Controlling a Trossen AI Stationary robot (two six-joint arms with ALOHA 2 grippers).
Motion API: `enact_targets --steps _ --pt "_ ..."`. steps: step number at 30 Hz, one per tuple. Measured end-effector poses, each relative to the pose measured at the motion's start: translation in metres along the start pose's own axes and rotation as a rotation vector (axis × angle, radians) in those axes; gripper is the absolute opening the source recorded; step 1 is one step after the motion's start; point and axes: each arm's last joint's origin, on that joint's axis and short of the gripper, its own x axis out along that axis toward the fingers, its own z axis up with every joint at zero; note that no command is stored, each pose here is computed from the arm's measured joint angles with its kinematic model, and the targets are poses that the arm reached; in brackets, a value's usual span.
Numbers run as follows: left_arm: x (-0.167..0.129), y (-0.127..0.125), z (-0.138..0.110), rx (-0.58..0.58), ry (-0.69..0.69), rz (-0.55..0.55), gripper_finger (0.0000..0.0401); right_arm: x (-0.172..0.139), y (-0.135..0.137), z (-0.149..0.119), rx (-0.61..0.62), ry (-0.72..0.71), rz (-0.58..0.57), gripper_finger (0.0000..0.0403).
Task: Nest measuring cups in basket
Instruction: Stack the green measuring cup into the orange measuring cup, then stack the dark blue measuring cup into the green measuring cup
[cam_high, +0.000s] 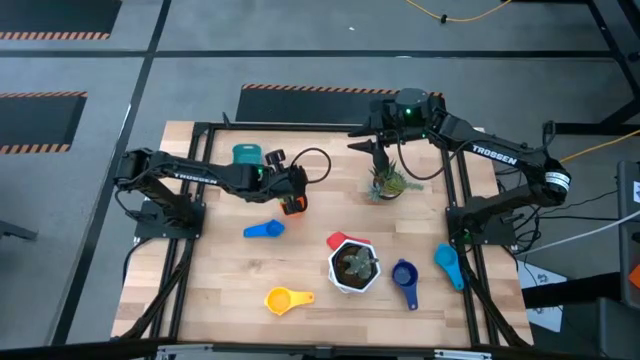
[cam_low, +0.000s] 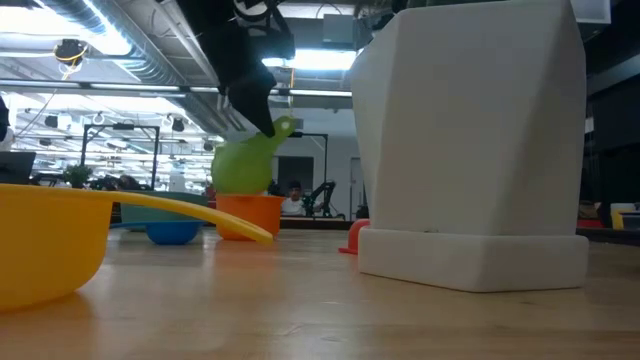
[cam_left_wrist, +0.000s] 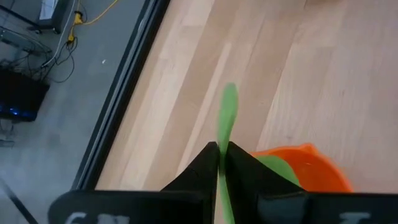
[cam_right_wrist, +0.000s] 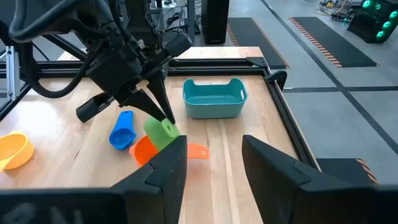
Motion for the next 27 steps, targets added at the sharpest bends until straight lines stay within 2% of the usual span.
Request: enact_targets --steps 6,15,21,27 --pt "0.000 0.000 0.000 0.001 0.000 -0.005 0.0042 0.000 0.000 0.000 0.001 0.002 0.000 0.0159" --pt "-0.001 -0.003 0.001 -0.004 -0.009 -0.049 0.0092 0.000 0.000 0.000 0.001 0.003 0.001 0.0159" --pt "-0.001 -0.004 0.004 -0.021 -0.041 -0.071 0.0096 0.000 0.001 -0.003 0.013 0.025 0.006 0.0159" --pt "-0.001 -0.004 0.006 -0.030 -0.054 -0.071 0.0096 0.000 0.005 -0.011 0.056 0.105 0.039 0.0159"
